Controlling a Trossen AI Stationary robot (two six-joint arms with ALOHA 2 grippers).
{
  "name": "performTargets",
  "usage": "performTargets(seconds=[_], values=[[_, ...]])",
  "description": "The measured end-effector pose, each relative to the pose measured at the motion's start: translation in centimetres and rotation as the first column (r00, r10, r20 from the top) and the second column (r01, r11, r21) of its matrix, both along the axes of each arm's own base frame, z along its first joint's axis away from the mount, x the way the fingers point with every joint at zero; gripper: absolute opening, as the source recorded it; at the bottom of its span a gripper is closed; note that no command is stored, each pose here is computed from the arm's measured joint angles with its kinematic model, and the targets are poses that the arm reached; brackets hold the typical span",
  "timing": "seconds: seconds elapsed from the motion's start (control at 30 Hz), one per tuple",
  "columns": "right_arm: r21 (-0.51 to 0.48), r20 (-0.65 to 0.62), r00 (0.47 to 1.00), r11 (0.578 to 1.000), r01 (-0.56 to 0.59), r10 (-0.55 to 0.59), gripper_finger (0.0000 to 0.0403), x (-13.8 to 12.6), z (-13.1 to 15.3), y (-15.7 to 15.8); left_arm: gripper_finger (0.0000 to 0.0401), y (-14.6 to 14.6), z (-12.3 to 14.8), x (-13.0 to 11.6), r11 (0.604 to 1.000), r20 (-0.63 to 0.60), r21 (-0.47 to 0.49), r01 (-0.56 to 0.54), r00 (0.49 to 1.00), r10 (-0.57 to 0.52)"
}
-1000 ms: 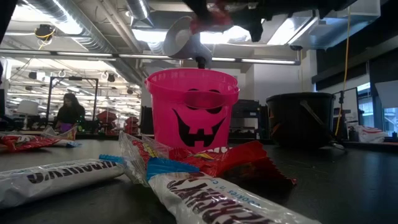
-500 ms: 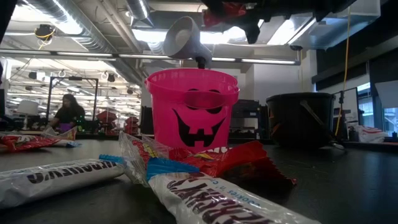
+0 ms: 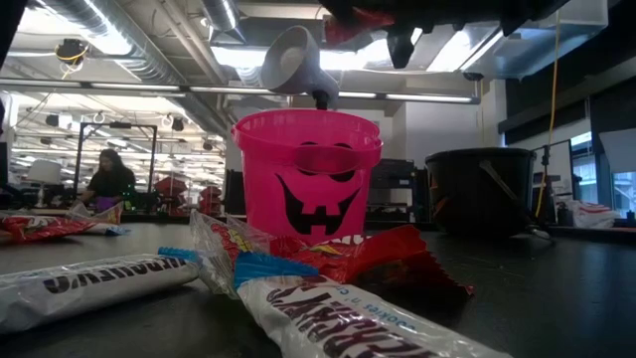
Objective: Sort candy
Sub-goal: Put the red candy into the orange bucket
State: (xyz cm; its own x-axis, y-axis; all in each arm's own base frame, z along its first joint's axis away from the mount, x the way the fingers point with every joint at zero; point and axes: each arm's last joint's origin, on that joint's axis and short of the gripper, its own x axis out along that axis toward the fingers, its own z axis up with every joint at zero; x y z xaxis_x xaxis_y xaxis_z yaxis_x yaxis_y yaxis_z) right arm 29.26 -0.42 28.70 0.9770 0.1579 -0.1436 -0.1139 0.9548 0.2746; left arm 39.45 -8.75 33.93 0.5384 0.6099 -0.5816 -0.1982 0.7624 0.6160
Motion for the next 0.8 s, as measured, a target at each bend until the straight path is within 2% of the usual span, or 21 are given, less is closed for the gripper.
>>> performTargets(seconds=[0.13,0.23,0.4,0.53,0.7,0.8], values=[[0.0,-0.009,1.0,1.0,0.002,-0.002,0.0038,-0.5,0.3,0.0,0.0113,-0.5,0.4,-0.7,0.999,-0.013,0.036,0.0,1.0,0.0],[0.001,-0.022,1.0,1.0,-0.002,0.002,0.0051,-1.4,0.8,0.0,0.0142,-1.4,2.0,-2.0,0.998,0.035,0.054,0.013,0.999,-0.015],[-0.008,-0.033,0.999,1.0,-0.029,0.028,0.0032,-3.7,2.3,0.2,0.0163,-3.5,4.7,-4.9,0.996,0.135,0.091,0.026,0.99,-0.039],[0.039,0.001,0.985,0.984,-0.172,0.172,0.0021,-6.0,4.0,0.7,0.0165,-4.4,6.8,-7.1,0.998,0.226,0.064,0.029,0.973,-0.043],[0.161,0.041,0.934,0.92,-0.357,0.356,0.0046,-9.0,5.7,1.4,0.0165,-5.5,7.2,-8.1,0.997,0.242,0.041,0.07,0.967,-0.078],[0.183,0.086,0.908,0.889,-0.419,0.41,0.0054,-10.7,6.8,2.4,0.0165,-5.9,7.2,-8.4,0.996,0.244,0.038,0.083,0.966,-0.09]])
